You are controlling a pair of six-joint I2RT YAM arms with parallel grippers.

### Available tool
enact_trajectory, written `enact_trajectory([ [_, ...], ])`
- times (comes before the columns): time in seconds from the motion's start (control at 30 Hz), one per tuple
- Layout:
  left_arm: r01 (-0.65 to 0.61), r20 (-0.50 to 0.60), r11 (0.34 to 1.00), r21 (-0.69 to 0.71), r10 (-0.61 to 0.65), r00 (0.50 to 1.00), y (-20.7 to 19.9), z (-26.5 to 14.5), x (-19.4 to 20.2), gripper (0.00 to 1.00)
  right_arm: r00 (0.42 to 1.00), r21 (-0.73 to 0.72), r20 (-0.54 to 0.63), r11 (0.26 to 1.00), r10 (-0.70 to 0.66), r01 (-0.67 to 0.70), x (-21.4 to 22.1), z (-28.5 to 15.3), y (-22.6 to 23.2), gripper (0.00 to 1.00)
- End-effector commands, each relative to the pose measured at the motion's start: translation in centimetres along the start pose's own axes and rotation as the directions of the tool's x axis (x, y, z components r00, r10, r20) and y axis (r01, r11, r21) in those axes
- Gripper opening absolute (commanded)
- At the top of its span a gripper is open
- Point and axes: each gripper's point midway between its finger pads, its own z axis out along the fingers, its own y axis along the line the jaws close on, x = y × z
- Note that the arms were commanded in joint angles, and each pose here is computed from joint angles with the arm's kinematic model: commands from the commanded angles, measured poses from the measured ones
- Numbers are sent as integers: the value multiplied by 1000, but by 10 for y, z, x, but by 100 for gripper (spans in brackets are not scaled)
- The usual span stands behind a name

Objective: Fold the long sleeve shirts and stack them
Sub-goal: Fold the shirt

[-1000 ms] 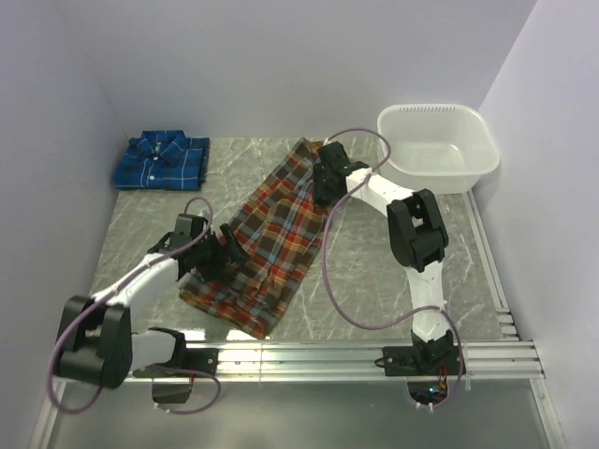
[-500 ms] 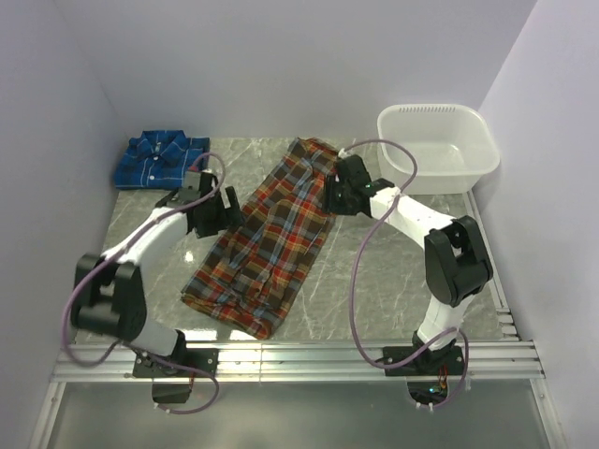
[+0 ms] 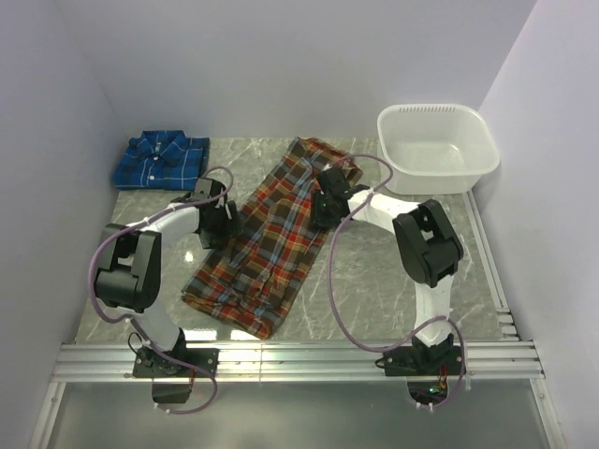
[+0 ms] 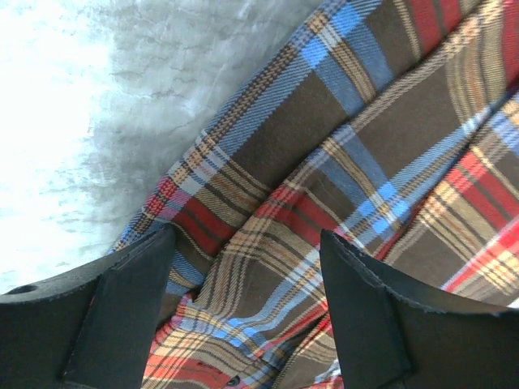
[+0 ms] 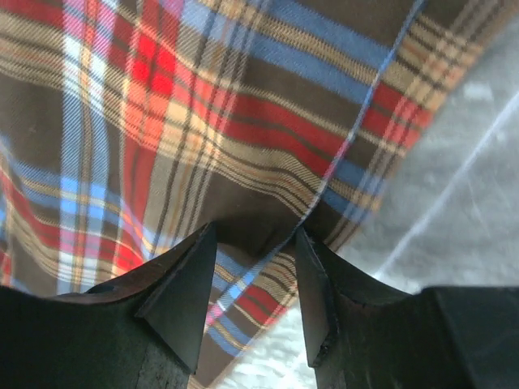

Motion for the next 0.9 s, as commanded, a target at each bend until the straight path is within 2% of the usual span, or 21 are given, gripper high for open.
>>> enact_trajectory([
  [0.0, 77, -33, 995, 67, -75, 997, -9, 4, 16, 78, 997, 49, 66, 998, -28, 25, -33, 8, 0, 51],
  [0.13, 195, -100, 971, 134, -183, 978, -14, 7, 48, 78, 998, 73, 42, 997, -41, 38, -56, 22, -14, 51],
  [0.17, 207, -84, 962, 177, -194, 977, -21, 3, 45, 78, 999, 87, 30, 995, -40, 38, -58, 30, -21, 51],
  [0.2, 212, -103, 955, 206, -195, 976, -28, 0, 52, 78, 997, 84, 63, 996, -41, 36, -79, 27, -23, 51],
  [0.27, 228, -121, 945, 234, -204, 971, -38, -4, 59, 79, 998, 125, 49, 992, -40, 33, -87, 34, -37, 51],
  [0.3, 212, -132, 944, 253, -184, 974, -48, -6, 65, 80, 996, 130, 79, 991, -31, 21, -107, 30, -43, 51],
  [0.43, 224, -135, 929, 293, -192, 972, -66, -16, 70, 82, 994, 126, 106, 992, -14, 0, -131, 26, -58, 51],
  [0.53, 233, -72, 933, 274, -221, 973, -63, -29, 59, 90, 984, 99, 175, 995, -26, 8, -152, -7, -51, 52],
  [0.6, 216, -3, 932, 291, -225, 974, -65, -49, 45, 99, 981, 69, 194, 998, -27, 14, -147, -21, -46, 51],
  [0.63, 210, 14, 938, 277, -222, 975, -62, -54, 43, 99, 970, 32, 240, 999, -27, 20, -154, -48, -36, 52],
  [0.7, 191, 71, 938, 288, -220, 973, -61, -71, 34, 99, 973, 5, 229, 1000, -18, 17, -137, -60, -36, 53],
  [0.77, 170, 93, 940, 295, -205, 974, -59, -84, 35, 99, 961, -86, 276, 995, -19, 44, -134, -95, -16, 53],
  [0.8, 165, 93, 942, 291, -199, 976, -56, -85, 38, 99, 971, -94, 241, 995, -12, 36, -111, -93, -19, 53],
  [0.83, 152, 92, 947, 284, -184, 979, -53, -85, 42, 99, 960, -125, 281, 991, -15, 53, -110, -115, -9, 53],
  [0.87, 147, 96, 947, 285, -180, 979, -50, -89, 45, 99, 963, -154, 270, 986, -25, 68, -98, -119, 1, 53],
])
